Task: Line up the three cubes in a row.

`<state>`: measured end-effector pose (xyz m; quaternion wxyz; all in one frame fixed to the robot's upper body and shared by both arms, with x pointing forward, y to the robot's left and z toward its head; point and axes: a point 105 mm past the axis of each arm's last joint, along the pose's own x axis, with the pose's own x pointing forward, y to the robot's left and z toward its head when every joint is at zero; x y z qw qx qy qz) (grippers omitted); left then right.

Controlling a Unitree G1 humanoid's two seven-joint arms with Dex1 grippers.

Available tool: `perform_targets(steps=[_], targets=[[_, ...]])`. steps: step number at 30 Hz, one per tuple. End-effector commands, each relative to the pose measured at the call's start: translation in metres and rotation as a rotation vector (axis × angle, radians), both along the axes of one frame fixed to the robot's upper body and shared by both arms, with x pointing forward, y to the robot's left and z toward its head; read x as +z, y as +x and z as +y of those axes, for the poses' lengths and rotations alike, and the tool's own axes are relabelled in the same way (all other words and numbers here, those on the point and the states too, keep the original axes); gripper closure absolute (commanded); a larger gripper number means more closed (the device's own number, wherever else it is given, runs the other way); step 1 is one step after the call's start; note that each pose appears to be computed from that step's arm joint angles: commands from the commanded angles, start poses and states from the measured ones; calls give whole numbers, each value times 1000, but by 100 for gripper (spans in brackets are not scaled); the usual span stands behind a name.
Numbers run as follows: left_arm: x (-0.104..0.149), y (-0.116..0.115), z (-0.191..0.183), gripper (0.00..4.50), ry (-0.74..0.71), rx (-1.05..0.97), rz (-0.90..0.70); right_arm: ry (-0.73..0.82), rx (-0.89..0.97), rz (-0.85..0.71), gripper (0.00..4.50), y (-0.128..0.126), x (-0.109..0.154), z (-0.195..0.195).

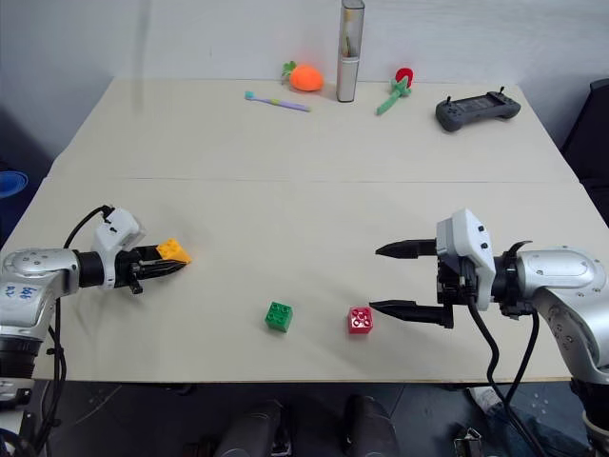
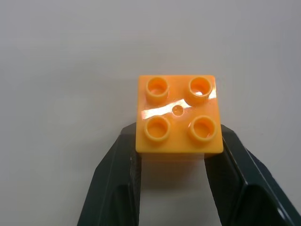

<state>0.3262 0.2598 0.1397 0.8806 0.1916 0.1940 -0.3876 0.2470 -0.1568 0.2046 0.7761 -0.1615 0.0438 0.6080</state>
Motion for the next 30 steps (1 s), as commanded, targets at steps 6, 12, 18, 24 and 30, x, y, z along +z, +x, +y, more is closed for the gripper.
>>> perform_targets(steps=[6, 12, 18, 24, 30], targets=[[15, -32, -35, 301, 156, -489, 15, -119, 67, -13, 0, -17, -6, -10], [0, -37, -36, 301, 303, -680, 25, -146, 30, 3, 0, -21, -14, -21], [-7, -42, -58, 301, 257, -772, 41, -162, 5, 12, 0, -26, -23, -24], [-13, -39, -68, 301, 244, -790, 34, -154, -8, 3, 0, -26, -22, -23], [-18, -41, -64, 301, 236, -774, 44, -157, -11, 2, 0, -27, -23, -24]])
